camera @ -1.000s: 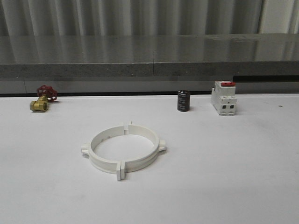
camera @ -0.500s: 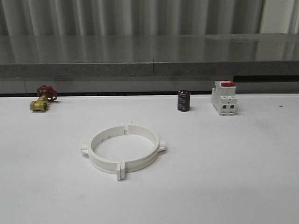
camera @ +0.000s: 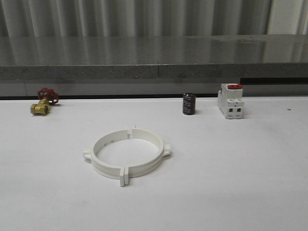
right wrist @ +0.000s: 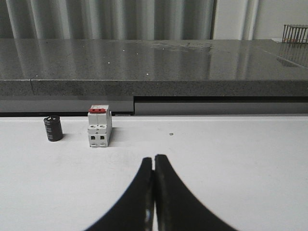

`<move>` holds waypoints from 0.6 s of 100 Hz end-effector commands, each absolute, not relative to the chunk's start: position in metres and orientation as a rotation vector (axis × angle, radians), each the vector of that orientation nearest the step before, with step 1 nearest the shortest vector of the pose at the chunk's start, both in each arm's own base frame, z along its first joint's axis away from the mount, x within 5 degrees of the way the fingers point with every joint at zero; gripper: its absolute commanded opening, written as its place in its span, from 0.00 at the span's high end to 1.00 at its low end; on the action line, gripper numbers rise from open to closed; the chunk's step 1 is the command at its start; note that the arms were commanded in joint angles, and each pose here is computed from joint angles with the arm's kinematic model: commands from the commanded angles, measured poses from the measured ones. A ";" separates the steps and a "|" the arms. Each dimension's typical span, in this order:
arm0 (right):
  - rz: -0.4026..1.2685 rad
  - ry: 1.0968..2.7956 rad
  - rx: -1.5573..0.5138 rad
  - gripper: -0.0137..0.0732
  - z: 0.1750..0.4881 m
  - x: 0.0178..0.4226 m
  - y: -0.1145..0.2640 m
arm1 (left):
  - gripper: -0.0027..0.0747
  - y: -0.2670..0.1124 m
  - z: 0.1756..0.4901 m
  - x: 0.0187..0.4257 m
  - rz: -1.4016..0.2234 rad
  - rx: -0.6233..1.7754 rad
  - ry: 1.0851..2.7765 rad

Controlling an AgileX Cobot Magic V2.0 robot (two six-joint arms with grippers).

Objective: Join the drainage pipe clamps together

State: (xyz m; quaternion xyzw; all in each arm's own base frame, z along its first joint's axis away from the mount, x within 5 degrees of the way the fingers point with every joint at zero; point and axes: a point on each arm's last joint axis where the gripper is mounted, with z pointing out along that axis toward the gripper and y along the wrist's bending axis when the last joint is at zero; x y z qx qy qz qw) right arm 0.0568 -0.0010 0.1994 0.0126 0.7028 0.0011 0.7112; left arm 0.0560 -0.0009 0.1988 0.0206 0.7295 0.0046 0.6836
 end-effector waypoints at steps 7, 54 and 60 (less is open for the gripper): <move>-0.002 1.454 0.028 0.92 0.212 0.054 -0.001 | 0.99 -0.002 0.195 0.056 -0.032 0.014 1.538; -0.002 1.455 0.028 0.92 0.212 0.054 -0.001 | 0.99 -0.002 0.197 0.056 -0.032 0.014 1.526; -0.002 1.455 0.028 0.92 0.212 0.054 -0.001 | 0.99 -0.002 0.197 0.056 -0.032 0.014 1.526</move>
